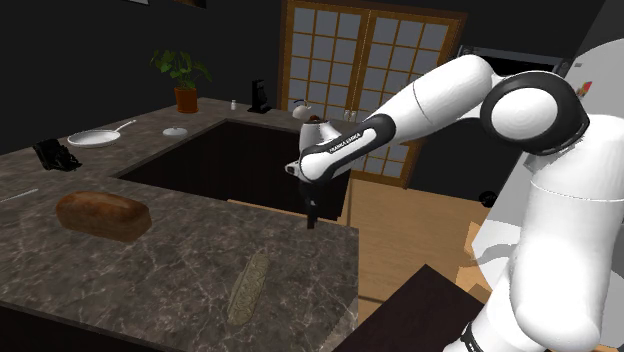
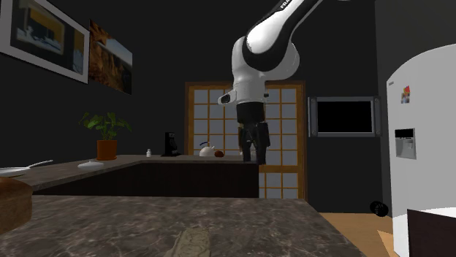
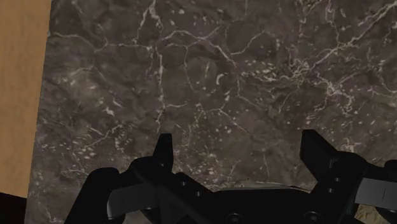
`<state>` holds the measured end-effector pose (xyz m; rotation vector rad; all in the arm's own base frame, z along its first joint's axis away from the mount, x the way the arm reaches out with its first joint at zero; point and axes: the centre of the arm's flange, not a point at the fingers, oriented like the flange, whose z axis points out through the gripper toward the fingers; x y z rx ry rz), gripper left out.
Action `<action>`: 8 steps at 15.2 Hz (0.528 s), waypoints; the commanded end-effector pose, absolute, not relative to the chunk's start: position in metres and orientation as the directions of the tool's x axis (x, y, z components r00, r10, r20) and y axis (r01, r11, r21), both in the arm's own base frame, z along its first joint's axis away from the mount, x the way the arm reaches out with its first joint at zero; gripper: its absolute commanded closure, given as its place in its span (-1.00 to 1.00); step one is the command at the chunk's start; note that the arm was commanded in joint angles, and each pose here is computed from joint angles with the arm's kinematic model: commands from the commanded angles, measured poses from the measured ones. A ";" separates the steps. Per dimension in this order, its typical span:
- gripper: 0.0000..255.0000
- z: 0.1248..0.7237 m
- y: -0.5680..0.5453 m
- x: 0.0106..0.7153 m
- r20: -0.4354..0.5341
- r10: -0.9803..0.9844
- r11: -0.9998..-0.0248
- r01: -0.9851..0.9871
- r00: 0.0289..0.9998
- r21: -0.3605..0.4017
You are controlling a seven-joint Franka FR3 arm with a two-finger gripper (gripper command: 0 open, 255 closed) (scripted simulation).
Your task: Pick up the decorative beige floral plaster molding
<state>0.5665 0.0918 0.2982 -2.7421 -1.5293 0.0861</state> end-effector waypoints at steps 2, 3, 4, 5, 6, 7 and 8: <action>-1.00 0.272 0.117 0.582 -0.040 0.900 -0.436 0.899 0.434 -0.033; -1.00 0.263 0.125 0.588 -0.038 0.914 -0.405 0.913 0.404 -0.035; -1.00 0.254 0.133 0.592 -0.036 0.927 -0.374 0.926 0.373 -0.037; -1.00 0.246 0.142 0.597 -0.033 0.939 -0.343 0.938 0.342 -0.039; -1.00 0.237 0.151 0.601 -0.031 0.950 -0.312 0.949 0.310 -0.041; -1.00 0.228 0.160 0.605 -0.028 0.960 -0.280 0.959 0.279 -0.042; -1.00 0.220 0.169 0.609 -0.025 0.969 -0.247 0.968 0.246 -0.044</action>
